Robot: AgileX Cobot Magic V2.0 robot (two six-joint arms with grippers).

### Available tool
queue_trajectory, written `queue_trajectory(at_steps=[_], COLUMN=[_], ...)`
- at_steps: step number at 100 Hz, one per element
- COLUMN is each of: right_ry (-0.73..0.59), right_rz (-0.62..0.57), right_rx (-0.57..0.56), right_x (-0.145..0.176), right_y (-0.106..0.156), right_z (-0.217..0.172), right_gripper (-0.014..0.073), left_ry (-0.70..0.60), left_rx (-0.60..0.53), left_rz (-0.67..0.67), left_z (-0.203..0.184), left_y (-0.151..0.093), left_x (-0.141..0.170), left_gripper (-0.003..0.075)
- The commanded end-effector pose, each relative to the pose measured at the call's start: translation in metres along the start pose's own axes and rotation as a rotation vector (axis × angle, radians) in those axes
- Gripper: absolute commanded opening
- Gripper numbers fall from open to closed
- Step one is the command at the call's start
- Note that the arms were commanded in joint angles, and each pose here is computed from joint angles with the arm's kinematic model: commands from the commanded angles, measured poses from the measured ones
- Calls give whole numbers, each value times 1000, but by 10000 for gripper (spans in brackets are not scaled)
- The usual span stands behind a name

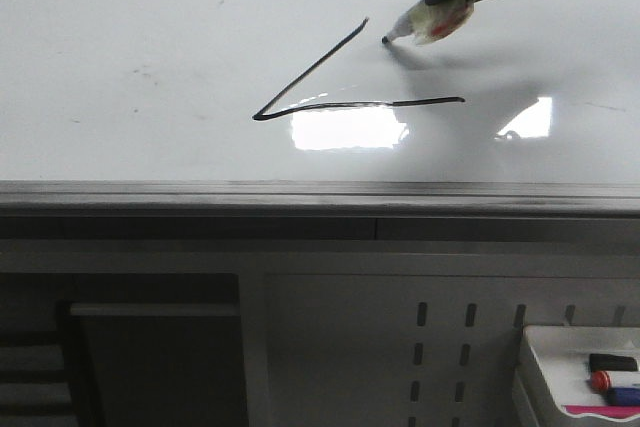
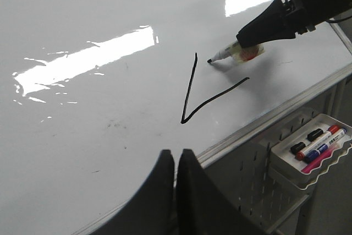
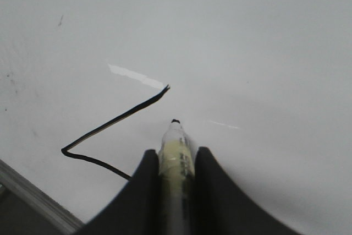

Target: Write number 4 on whiteboard

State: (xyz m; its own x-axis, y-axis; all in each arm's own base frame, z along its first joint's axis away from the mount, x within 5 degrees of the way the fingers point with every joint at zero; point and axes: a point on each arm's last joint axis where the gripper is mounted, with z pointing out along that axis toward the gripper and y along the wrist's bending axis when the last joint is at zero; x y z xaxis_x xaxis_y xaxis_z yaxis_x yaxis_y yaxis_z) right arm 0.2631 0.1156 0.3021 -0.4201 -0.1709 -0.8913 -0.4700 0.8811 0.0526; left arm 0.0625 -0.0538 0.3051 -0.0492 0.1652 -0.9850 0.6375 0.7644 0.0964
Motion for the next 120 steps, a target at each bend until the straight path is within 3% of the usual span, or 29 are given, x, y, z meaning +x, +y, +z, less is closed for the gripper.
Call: queue_trajectory(at_steps=[1, 27, 65, 98, 120], right_ry=[-76, 1, 176, 143, 118], right_rz=[-11, -24, 7, 4, -35], right_rx=[35, -22, -81, -68, -220], right_x=[-15, -6, 49, 42, 8], right_y=[-3, 2, 15, 14, 32], right_z=[-5, -3, 3, 1, -24], right_gripper=[-62, -61, -61, -62, -62], left_ry=[-64, -64, -64, -69, -57], left_rx=[-36, -36, -36, -32, -18], left_rz=[-31, -31, -31, -45, -33], left_z=[-2, -2, -2, -2, -2], left_y=[4, 4, 4, 3, 2], left_x=[-12, -12, -12, -12, -11], left_gripper=[-20, -20, -20, -20, -19])
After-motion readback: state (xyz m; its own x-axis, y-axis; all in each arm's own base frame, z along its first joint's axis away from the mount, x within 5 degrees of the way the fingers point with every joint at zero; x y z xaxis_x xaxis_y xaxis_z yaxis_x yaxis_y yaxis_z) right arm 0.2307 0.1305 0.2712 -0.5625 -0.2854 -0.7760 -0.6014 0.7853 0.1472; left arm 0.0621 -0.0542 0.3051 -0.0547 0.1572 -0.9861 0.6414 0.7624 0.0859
